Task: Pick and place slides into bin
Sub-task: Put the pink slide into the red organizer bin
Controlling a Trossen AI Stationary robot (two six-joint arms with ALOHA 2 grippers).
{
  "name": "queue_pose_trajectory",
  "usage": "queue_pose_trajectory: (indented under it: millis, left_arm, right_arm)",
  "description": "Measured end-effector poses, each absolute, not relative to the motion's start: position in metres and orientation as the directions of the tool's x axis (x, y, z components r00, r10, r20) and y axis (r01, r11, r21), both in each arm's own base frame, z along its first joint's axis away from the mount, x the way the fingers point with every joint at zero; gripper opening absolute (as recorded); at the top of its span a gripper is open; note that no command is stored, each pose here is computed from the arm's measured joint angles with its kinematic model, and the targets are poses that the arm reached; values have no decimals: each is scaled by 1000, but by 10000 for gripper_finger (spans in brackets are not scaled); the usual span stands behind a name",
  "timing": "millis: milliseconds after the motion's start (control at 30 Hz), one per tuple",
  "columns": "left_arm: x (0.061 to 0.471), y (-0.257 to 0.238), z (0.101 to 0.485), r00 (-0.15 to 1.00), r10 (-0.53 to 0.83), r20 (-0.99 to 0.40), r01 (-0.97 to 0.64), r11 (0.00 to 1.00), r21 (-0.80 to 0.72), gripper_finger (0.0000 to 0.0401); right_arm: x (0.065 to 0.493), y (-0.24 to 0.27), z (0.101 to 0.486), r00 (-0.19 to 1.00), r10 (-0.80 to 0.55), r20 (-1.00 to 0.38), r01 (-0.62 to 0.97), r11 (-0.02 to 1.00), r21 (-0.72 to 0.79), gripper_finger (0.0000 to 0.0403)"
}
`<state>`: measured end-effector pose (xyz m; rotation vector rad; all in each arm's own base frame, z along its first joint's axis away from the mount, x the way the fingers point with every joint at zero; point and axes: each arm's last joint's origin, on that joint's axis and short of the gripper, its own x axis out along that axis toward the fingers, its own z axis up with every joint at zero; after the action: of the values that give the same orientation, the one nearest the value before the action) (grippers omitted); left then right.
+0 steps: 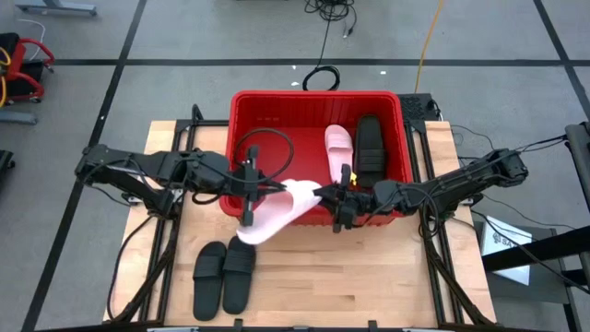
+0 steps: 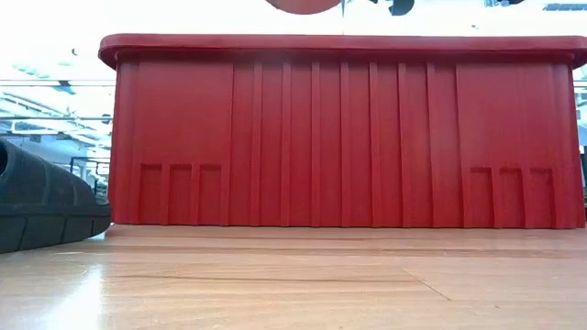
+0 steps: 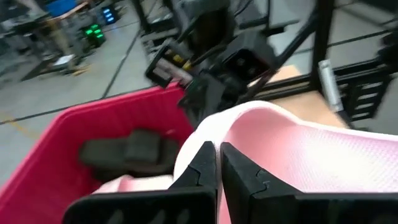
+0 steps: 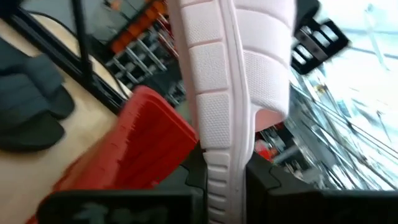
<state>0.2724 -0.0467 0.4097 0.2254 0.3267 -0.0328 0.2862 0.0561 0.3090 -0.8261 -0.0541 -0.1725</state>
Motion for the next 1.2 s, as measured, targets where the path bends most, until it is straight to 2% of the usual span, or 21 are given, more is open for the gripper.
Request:
queue_pose_trajectory:
  millis: [200,367,533,667,933,1200]
  left_arm:
    - [257,-42,417,945,58,-321,18,973,229,28]
    - [245,-40,424,953,55,-299,12,976,218,76]
    - [233,-37,432,961,64,-270,-8,979,206,128]
    - [223,-35,437,964,72,-257,-20,980,198,155]
    - [198,-29,444,956,153,-250,-78,955,285,168]
    - [177,-22,455,947,267,-181,-176,898,404,168]
  right_arm:
    - [278,53,316,979,-167,120,203,689,-696,35]
    - [274,52,322,975,-170,145,223,711,-667,35]
    - [272,45,327,966,-194,169,256,789,-559,35]
    - [267,34,333,960,-220,175,278,833,-479,35]
    - [247,2,348,923,-342,176,380,883,-277,35]
    - [238,-37,350,935,-317,161,316,948,33,34]
